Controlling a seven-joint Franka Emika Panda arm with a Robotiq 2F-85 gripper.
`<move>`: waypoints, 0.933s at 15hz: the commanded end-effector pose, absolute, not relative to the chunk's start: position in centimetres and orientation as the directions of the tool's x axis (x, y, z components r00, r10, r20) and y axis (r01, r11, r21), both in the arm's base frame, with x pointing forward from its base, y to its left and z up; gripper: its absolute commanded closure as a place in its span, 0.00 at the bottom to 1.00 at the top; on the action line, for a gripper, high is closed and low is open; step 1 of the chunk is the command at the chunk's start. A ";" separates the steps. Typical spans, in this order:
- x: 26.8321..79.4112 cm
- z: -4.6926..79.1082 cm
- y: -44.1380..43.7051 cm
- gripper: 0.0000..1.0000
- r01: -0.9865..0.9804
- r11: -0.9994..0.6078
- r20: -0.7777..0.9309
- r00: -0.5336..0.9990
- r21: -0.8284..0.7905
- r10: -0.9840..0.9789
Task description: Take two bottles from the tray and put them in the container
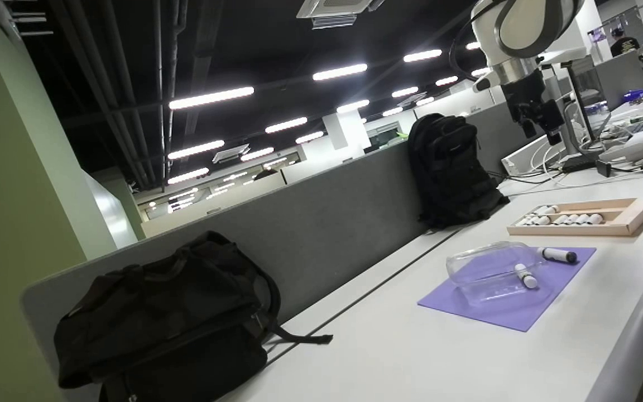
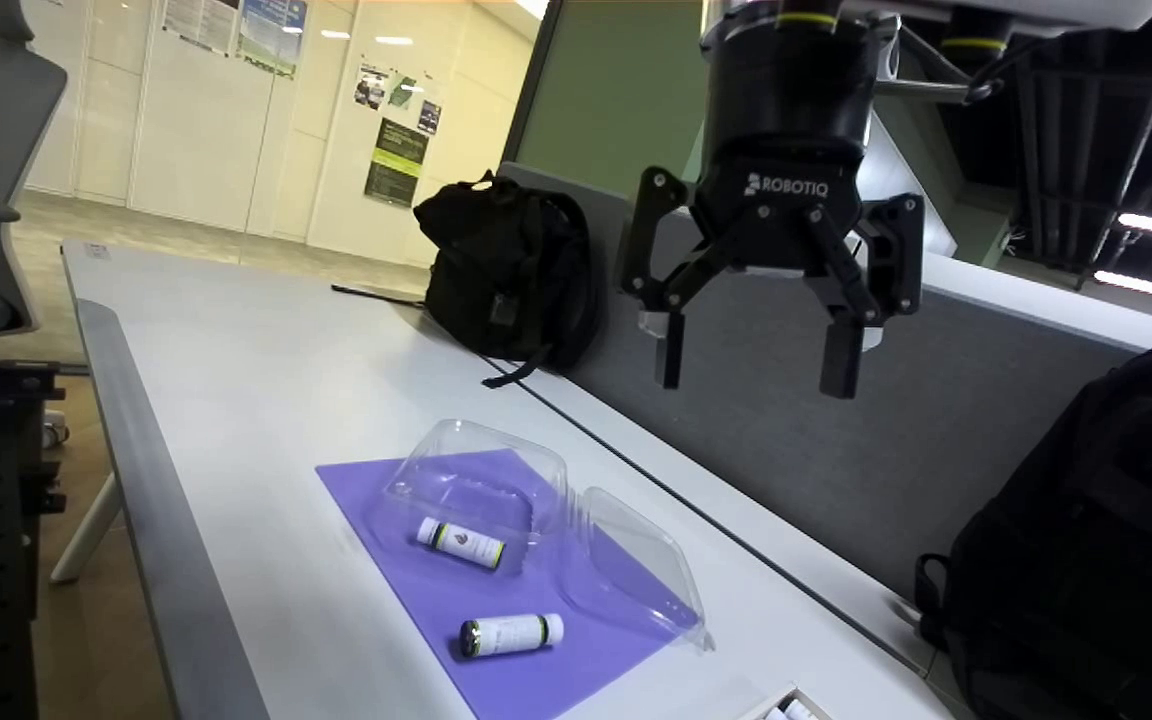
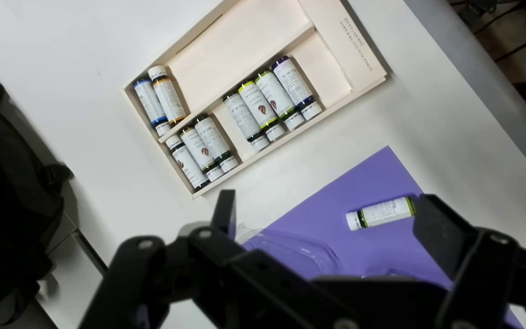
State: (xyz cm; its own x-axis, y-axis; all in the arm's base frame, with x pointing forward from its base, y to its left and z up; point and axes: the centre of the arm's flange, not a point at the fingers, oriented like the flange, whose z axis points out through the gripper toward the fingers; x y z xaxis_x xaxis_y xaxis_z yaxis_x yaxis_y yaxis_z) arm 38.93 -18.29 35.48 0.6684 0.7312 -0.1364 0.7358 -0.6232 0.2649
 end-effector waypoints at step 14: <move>38.7 31.0 -22.5 0.00 0.916 -0.284 -0.222 0.351 0.284 0.910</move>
